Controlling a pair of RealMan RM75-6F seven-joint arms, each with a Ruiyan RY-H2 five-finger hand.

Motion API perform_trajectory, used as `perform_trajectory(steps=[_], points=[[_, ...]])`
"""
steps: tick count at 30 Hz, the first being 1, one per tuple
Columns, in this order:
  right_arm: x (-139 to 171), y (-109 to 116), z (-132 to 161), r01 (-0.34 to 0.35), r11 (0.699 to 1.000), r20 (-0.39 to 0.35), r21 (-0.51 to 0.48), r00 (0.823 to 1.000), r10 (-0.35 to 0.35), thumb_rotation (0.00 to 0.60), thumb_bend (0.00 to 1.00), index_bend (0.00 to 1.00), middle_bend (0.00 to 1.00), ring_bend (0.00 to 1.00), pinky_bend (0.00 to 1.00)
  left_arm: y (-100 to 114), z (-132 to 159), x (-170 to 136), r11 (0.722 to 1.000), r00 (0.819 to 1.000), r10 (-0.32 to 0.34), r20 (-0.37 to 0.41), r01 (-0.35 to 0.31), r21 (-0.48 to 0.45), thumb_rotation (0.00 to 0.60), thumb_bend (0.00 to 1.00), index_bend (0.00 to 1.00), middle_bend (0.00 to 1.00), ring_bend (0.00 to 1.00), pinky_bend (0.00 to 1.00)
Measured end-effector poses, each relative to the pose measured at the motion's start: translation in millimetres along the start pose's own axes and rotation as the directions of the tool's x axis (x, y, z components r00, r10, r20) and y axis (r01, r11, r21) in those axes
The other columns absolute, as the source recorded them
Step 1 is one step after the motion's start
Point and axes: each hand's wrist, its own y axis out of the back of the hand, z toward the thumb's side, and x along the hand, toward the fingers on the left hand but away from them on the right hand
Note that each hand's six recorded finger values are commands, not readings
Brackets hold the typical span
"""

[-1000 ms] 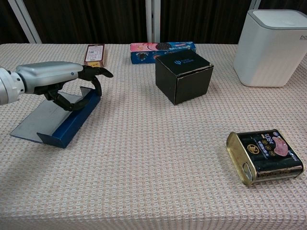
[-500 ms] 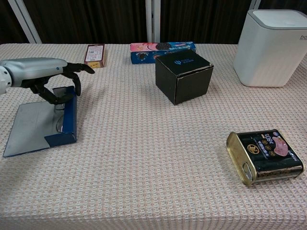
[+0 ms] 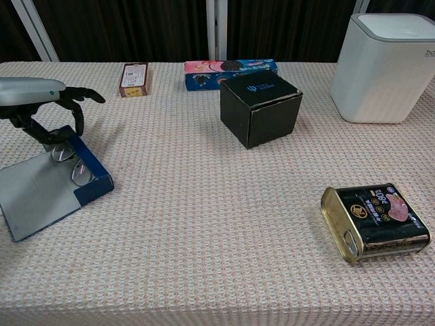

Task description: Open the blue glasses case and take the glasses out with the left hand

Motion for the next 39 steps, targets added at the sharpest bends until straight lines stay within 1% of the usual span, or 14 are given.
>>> perform_trajectory(steps=[5,9,17,21,26,30,33,35,39], points=[[0,0,2,-0.001,1.0,-0.003,0.003,1.0,0.001,0.6,0.23,0.0,0.0,0.0,0.0,3,-7,-7,1.0,1.0,-0.012,-0.025,0.012,-0.002,0.6,0.51,0.07,0.42,0.05,0.14],[0,0,4,-0.001,1.0,-0.008,0.004,1.0,0.002,0.6,0.23,0.0,0.0,0.0,0.0,2,-14,-13,1.0,0.998,-0.03,-0.049,0.03,0.003,0.6,0.51,0.07,0.47,0.1,0.14],[0,-1,6,0.0,1.0,-0.013,0.007,1.0,0.0,0.6,0.23,0.0,0.0,0.0,0.0,1,-28,-27,0.997,0.99,-0.08,-0.115,0.08,-0.007,0.6,0.51,0.07,0.47,0.11,0.14],[0,-1,8,-0.001,1.0,-0.018,0.007,1.0,0.001,0.6,0.23,0.0,0.0,0.0,0.0,0,-32,-36,0.993,0.983,-0.117,-0.138,0.115,-0.018,0.6,0.51,0.07,0.49,0.12,0.14],[-1,0,10,0.003,1.0,-0.025,0.007,1.0,-0.003,0.6,0.23,0.0,0.0,0.0,0.0,-3,-31,-44,0.987,0.977,-0.16,-0.144,0.157,-0.03,0.6,0.51,0.07,0.5,0.14,0.15],[0,1,11,0.005,1.0,-0.026,0.008,1.0,-0.005,0.6,0.23,0.0,0.0,0.0,0.0,-3,-28,-50,0.984,0.974,-0.18,-0.141,0.177,-0.034,0.6,0.51,0.07,0.51,0.15,0.16],[0,1,11,0.005,1.0,-0.028,0.009,1.0,-0.005,0.6,0.23,0.0,0.0,0.0,0.0,-4,-25,-54,0.981,0.971,-0.196,-0.138,0.193,-0.033,0.6,0.51,0.07,0.52,0.19,0.17],[0,1,11,0.006,1.0,-0.028,0.009,1.0,-0.005,0.6,0.23,0.0,0.0,0.0,0.0,-4,-24,-56,0.98,0.97,-0.201,-0.137,0.199,-0.031,0.6,0.51,0.07,0.51,0.19,0.17],[0,2,12,0.008,1.0,-0.03,0.008,1.0,-0.008,0.6,0.23,0.0,0.0,0.0,0.0,-2,-21,-58,0.982,0.973,-0.189,-0.135,0.187,-0.028,0.6,0.52,0.07,0.5,0.19,0.18]])
